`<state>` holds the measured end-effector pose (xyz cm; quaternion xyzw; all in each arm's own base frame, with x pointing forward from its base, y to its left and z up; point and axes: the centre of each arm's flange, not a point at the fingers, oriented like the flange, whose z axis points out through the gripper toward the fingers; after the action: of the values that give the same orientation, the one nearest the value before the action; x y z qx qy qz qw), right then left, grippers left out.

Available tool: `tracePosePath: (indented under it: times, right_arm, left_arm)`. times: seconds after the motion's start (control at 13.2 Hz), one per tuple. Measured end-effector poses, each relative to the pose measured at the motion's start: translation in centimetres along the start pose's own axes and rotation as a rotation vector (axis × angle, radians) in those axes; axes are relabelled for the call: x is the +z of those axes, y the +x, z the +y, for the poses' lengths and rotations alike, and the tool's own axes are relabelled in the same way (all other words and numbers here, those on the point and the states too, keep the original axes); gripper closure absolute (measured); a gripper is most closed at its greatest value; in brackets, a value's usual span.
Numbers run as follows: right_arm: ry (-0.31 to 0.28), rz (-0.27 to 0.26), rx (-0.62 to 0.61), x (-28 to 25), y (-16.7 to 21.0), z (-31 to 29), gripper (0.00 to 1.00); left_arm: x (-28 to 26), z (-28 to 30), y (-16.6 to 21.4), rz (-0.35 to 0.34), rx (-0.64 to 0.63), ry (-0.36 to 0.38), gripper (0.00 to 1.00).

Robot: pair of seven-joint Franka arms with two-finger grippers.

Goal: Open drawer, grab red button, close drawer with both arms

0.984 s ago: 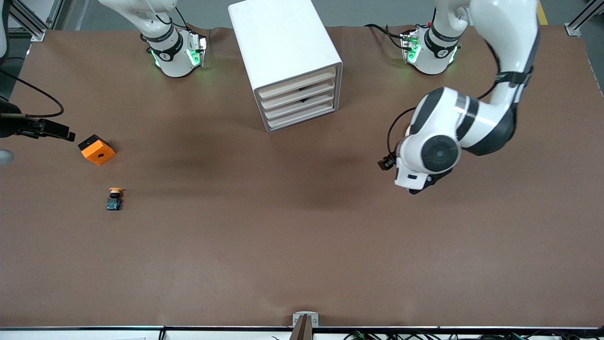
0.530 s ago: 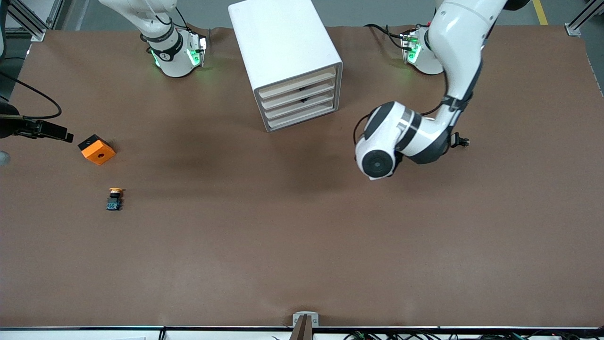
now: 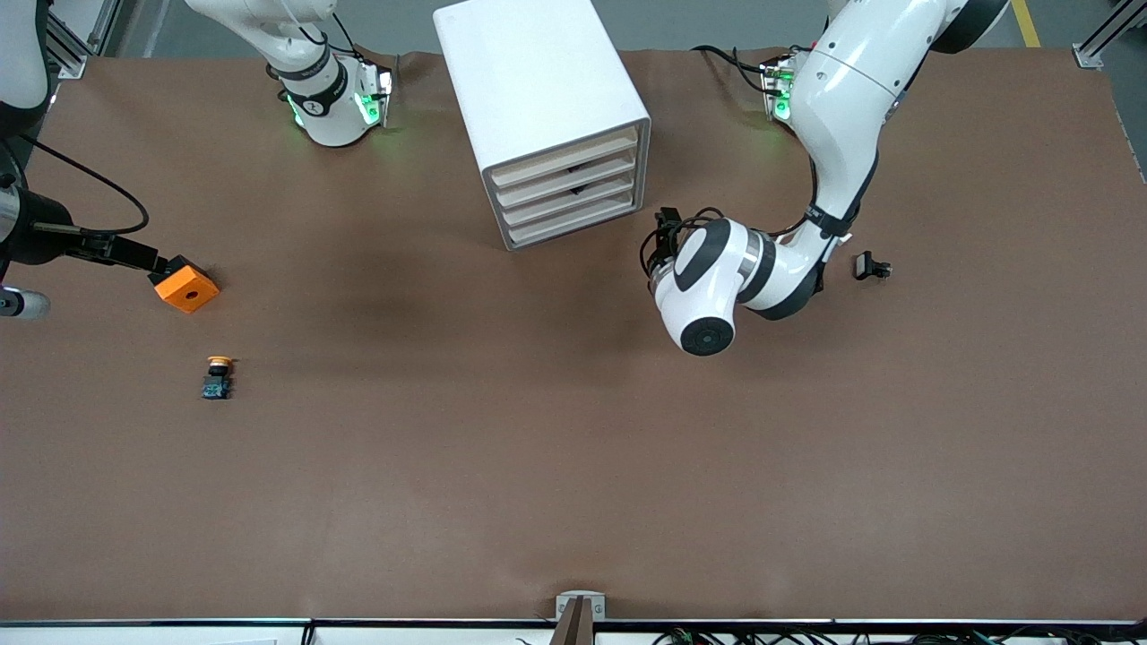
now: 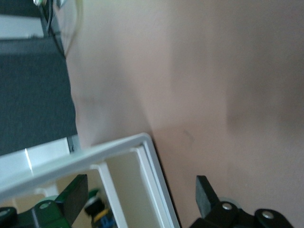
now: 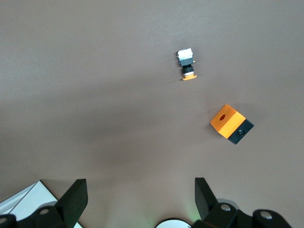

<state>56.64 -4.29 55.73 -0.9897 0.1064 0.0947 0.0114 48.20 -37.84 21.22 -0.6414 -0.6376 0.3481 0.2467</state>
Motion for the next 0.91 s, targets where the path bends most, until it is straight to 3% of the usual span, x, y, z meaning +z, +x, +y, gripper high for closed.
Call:
tracePosePath:
  times: [0.3,0.45,0.68,0.91]
  right_arm:
    - [-0.012,-0.015,0.116,0.2,-0.6,-2.4,0.0]
    - [-0.017,-0.017,0.156,0.2,-0.9,-3.8,0.0]
    - [-0.018,-0.017,0.215,0.3,-1.0,-4.2,0.0]
    - [-0.022,-0.016,0.242,0.3,-1.2,-5.3,0.0]
  left_arm:
    - [-1.4,-1.4,-2.3,-0.099,-0.116,0.053,0.0]
    - [-0.1,-2.2,-3.9,-0.089,-0.127,0.079,0.19]
    - [2.1,-2.8,-5.3,-0.055,-0.159,0.112,0.28]
    - [2.7,-3.2,-5.6,-0.044,-0.185,0.158,0.29]
